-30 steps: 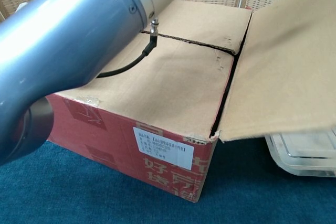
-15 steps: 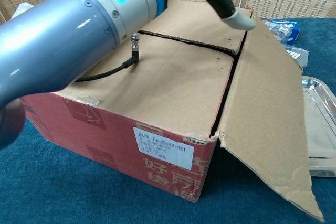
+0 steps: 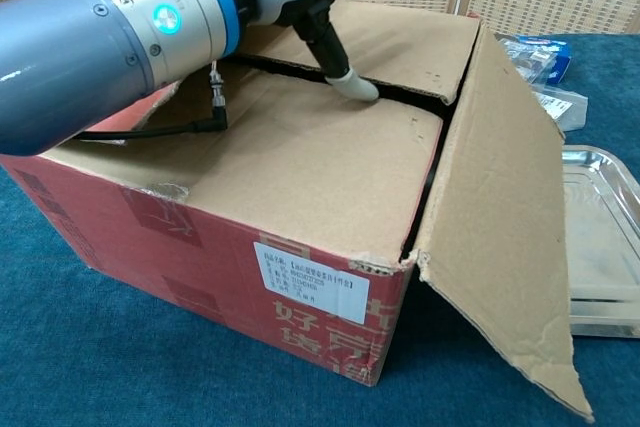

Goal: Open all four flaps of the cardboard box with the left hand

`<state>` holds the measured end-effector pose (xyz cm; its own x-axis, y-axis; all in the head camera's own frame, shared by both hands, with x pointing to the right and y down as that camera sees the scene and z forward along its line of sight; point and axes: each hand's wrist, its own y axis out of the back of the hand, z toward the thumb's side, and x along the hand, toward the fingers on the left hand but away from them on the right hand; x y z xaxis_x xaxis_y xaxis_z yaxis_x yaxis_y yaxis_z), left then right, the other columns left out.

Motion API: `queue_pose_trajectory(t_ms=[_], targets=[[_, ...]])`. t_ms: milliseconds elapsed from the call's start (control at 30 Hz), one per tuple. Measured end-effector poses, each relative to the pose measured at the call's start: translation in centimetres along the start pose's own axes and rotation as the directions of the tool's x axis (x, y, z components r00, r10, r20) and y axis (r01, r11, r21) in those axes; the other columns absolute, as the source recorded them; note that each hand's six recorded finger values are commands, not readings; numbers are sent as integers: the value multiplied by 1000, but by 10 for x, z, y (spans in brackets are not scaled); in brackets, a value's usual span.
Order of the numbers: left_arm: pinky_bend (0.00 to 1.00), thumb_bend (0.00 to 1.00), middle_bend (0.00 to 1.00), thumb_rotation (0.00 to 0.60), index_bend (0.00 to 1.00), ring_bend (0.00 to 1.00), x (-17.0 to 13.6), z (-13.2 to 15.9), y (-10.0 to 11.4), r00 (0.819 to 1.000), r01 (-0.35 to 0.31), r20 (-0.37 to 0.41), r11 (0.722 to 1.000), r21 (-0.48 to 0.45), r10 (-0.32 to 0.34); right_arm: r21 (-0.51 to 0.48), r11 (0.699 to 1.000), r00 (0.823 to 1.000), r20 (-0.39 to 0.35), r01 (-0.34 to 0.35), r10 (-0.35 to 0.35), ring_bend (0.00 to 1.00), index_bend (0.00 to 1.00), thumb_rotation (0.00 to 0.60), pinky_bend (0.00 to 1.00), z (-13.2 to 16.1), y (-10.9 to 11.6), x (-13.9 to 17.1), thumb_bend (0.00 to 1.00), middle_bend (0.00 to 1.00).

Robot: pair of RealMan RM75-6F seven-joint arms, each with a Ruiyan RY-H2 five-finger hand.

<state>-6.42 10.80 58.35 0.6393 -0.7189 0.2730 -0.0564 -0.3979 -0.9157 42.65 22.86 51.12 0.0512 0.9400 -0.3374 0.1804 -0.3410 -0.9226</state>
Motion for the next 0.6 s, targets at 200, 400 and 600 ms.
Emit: queue_pose_trajectory(t_ms=[200, 400, 600], targets=[[0, 102, 0, 600, 0, 0, -5, -13, -2, 999, 33, -22, 998, 59, -31, -7, 1000, 1000, 1, 1, -1, 0, 0, 600, 208, 0, 1, 0, 0, 0], [0, 102, 0, 600, 0, 0, -11, -34, 4, 996, 55, -80, 993, 109, -46, -14, 1000, 1000, -2, -1, 1, 0, 0, 600, 211, 0, 2, 1, 0, 0], [0, 101, 0, 600, 0, 0, -17, -50, 22, 994, 48, -106, 988, 148, -32, -15, 1000, 1000, -2, -2, 2, 0, 0, 600, 213, 0, 1, 1, 0, 0]])
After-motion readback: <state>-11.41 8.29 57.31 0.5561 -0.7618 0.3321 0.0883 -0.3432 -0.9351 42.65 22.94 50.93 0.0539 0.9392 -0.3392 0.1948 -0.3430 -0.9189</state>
